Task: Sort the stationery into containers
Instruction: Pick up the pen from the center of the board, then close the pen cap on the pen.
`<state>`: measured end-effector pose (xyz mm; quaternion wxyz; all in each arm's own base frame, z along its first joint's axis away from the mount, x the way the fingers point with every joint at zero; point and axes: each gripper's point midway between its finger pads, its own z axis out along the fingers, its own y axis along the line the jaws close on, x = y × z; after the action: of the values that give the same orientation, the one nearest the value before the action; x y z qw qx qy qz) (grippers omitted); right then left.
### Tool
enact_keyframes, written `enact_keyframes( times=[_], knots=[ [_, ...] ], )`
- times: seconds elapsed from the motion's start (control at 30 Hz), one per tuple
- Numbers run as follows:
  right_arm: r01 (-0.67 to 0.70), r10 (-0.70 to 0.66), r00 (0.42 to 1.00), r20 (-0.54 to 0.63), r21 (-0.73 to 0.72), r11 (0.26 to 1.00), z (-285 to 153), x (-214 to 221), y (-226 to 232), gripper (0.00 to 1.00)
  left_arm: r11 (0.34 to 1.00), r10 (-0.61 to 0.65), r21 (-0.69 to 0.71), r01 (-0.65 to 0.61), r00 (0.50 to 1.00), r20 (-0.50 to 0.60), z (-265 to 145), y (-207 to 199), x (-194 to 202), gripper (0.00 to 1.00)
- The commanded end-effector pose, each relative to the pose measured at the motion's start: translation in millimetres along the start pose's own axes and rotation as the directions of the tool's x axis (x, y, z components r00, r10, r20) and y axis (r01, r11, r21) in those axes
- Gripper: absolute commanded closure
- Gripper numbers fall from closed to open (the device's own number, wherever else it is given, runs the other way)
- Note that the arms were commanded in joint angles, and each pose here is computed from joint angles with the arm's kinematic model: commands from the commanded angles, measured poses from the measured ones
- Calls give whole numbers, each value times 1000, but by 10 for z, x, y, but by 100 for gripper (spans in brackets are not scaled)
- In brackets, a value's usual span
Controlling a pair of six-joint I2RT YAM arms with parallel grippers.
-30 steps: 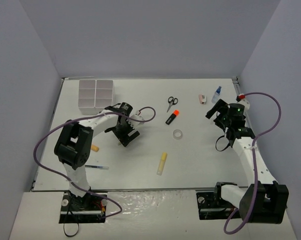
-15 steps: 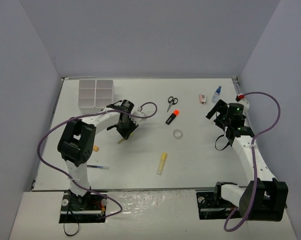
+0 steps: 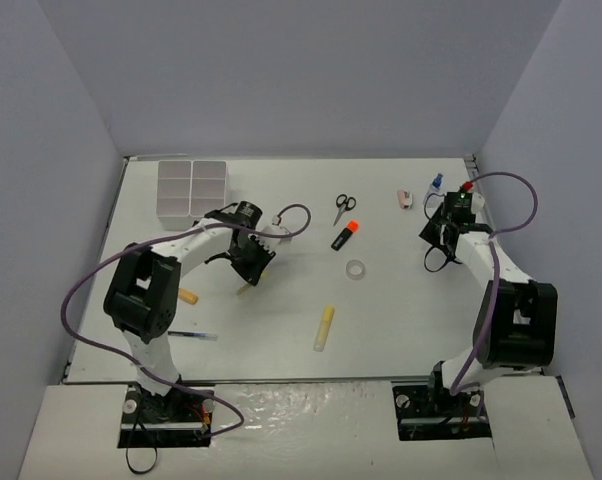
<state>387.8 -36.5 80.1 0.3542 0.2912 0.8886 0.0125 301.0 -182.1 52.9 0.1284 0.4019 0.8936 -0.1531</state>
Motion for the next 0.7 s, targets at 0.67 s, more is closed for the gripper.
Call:
enact_keyframes(
  times=[0.67],
  knots=[
    [79,-59,988,-143,134,988,701,-14,-134,59,998,-20,-57,41,945,326,-1047,91,-466,100]
  ],
)
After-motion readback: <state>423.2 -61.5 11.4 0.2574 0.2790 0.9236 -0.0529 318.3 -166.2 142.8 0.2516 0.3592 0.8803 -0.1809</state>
